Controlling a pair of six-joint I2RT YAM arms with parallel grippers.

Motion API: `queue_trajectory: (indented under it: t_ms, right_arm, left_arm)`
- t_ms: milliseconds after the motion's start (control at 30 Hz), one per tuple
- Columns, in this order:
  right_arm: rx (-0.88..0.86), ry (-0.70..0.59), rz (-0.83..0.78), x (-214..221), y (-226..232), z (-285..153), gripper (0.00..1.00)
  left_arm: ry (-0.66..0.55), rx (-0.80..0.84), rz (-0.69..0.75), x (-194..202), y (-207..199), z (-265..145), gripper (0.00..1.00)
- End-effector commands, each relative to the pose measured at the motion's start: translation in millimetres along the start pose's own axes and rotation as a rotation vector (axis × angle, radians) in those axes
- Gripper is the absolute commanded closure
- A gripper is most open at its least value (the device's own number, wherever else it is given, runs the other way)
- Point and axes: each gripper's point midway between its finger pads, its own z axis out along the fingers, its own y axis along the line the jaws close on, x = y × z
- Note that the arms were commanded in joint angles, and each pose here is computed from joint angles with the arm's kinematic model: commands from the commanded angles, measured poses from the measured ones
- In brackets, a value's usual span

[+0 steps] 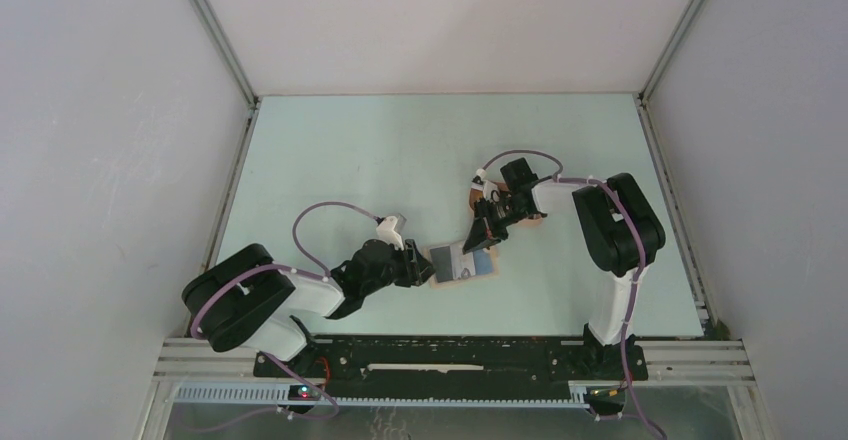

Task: Put the credit cards into the card holder
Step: Insert the credit card into the card holder.

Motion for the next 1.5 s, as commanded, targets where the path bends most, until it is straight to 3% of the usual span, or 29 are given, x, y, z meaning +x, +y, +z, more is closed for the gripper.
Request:
queue_trajectory:
  t_ms: [0, 400, 1467]
  right_arm:
    - [0.05, 0.004, -0.011, -2, -4, -1, 0.94]
    - [0.095, 0.003, -0.012, -1, -8, -4, 0.9]
    - [0.144, -0.004, 0.068, 6, -16, -8, 0.94]
  left_arm:
    - [0.008, -0.013, -0.005, -1, 0, 1, 0.54]
    - [0.007, -0.013, -0.005, -1, 1, 0, 0.54]
    - [0.001, -0.008, -0.004, -2, 0, -2, 0.55]
